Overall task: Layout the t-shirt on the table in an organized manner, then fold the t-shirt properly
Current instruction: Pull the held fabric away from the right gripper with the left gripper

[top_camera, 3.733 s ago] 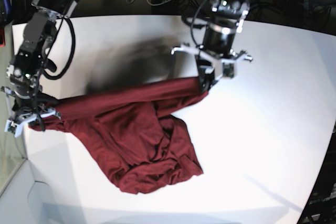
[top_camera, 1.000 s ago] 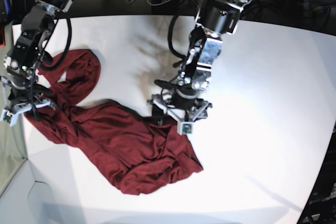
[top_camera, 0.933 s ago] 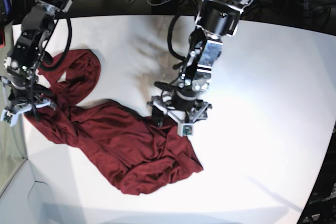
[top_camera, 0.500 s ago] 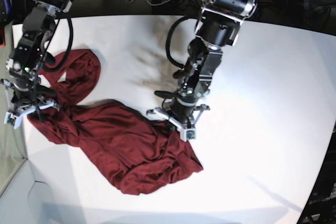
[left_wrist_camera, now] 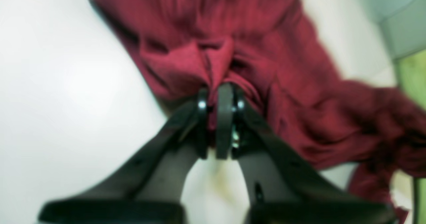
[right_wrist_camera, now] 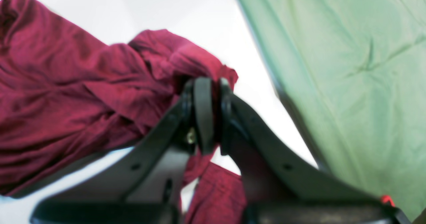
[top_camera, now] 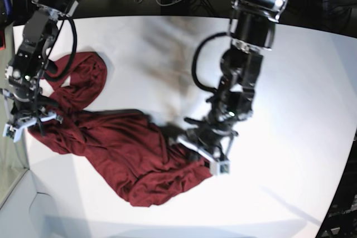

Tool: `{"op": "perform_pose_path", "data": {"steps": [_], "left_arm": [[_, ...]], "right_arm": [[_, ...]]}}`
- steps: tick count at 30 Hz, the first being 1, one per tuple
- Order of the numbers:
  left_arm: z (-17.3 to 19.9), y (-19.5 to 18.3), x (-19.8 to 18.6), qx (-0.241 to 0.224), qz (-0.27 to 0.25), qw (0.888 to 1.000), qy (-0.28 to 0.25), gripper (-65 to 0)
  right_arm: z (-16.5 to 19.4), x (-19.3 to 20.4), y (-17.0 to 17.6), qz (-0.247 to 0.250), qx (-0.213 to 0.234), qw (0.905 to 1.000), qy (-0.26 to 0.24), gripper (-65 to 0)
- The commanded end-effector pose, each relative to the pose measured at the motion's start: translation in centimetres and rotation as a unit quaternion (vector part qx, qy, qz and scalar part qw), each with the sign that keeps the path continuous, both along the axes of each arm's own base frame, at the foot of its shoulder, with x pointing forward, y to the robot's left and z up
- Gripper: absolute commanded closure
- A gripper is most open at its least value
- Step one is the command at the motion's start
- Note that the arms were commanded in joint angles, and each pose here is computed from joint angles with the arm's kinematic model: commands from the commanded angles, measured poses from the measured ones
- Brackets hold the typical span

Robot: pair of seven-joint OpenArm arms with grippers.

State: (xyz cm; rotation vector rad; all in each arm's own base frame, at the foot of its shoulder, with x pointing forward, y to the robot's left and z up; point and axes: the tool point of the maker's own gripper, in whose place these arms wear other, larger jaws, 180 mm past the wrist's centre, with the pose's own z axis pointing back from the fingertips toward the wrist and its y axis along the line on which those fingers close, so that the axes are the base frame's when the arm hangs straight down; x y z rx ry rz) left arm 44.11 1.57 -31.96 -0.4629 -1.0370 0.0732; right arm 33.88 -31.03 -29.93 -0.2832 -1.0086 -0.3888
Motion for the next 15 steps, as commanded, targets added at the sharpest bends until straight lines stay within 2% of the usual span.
{"op": "perform_pose_path", "data": {"steps": [1,8,11,13,15], "left_arm": [[3.0,0.3,1.4,-0.007,-0.001,0.999,-0.034,-0.3],[9.3,3.7,5.2,-0.011,0.005,0.996,-0.086,-0.3],[11.9,6.8,6.5,-0.029,0.034,0.993,-0.107,-0.3],[12.4,9.0,6.8,-0.048,0.055,0.992,-0.106,-0.3],[11.1,11.1,6.9,-0.050,0.069,0.993,-0.079,-0.3]], "right_arm": [[2.0,0.7,-0.5,0.000,-0.016,0.9994,-0.029,0.0],[3.0,1.7,0.0,0.010,-0.020,0.9989,-0.041,0.0],[3.3,1.8,-0.3,0.010,-0.024,0.9987,-0.044,0.0],[3.7,1.9,-0.4,0.010,-0.027,0.9985,-0.046,0.0],[3.8,1.6,-0.5,0.010,-0.032,0.9985,-0.045,0.0]]}}
